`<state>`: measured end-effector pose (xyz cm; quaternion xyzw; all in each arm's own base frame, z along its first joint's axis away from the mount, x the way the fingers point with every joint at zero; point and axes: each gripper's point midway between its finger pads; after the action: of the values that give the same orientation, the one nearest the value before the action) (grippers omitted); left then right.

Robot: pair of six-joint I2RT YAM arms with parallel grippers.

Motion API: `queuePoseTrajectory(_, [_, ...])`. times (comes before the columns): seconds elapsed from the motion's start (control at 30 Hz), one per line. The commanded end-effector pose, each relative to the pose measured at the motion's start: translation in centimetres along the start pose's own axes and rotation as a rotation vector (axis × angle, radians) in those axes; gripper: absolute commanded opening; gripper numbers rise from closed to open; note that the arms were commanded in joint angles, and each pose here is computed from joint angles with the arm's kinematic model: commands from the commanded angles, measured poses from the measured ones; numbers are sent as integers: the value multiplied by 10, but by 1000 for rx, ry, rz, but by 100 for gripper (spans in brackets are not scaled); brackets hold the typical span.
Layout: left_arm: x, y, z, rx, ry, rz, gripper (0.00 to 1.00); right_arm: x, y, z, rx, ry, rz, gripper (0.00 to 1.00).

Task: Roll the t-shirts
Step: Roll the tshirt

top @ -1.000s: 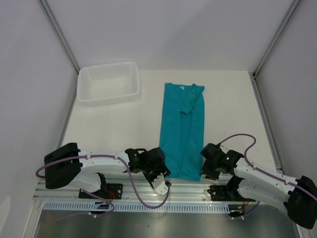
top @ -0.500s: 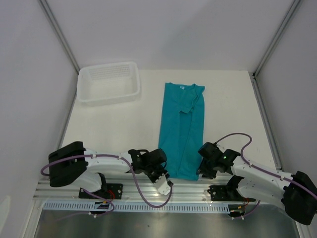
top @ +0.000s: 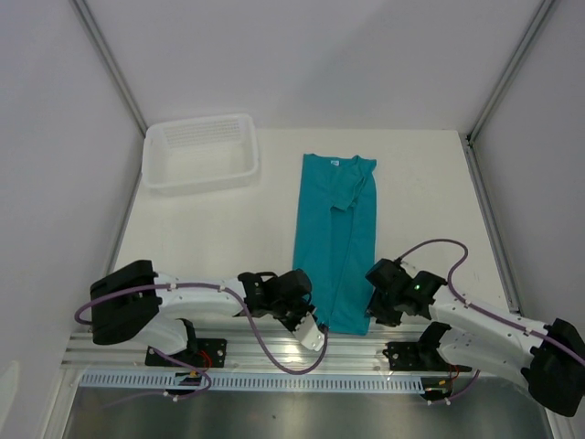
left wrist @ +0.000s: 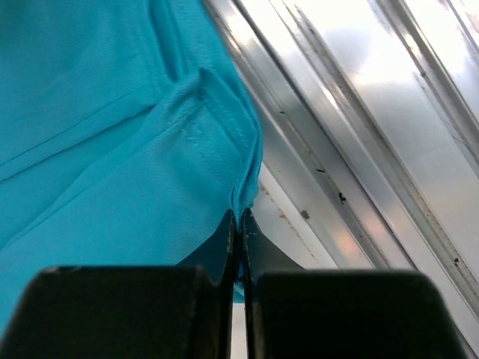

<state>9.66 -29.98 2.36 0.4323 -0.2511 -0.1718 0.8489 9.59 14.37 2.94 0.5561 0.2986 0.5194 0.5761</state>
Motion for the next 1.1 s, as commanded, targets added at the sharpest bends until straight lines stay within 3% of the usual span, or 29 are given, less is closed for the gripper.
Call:
queuePoseTrajectory(0.0, [25,8,15,-41,55,76,1,5,-7,0,-1,37,13,40])
queuePoseTrajectory(0.37, [29,10,16,-64,133,80,1,10,-30,-16,66,23,49,38])
queuePoseTrajectory(0.77, [52,22,7,-66,286,138,1,13,-5,13,7,23,58,3])
queuePoseTrajectory(1.07, [79,41,4,-116,413,175,1,31,1,42,37,-20,149,2])
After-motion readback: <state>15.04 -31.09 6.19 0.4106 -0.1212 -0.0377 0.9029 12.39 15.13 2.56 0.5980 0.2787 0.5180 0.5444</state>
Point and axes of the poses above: each gripper's point midway between its finger pads, its own y axis back along the fingers, its own x axis along the line the jaws close on, z = x × y, and after that the axes turned 7 degrees about y, right-handed
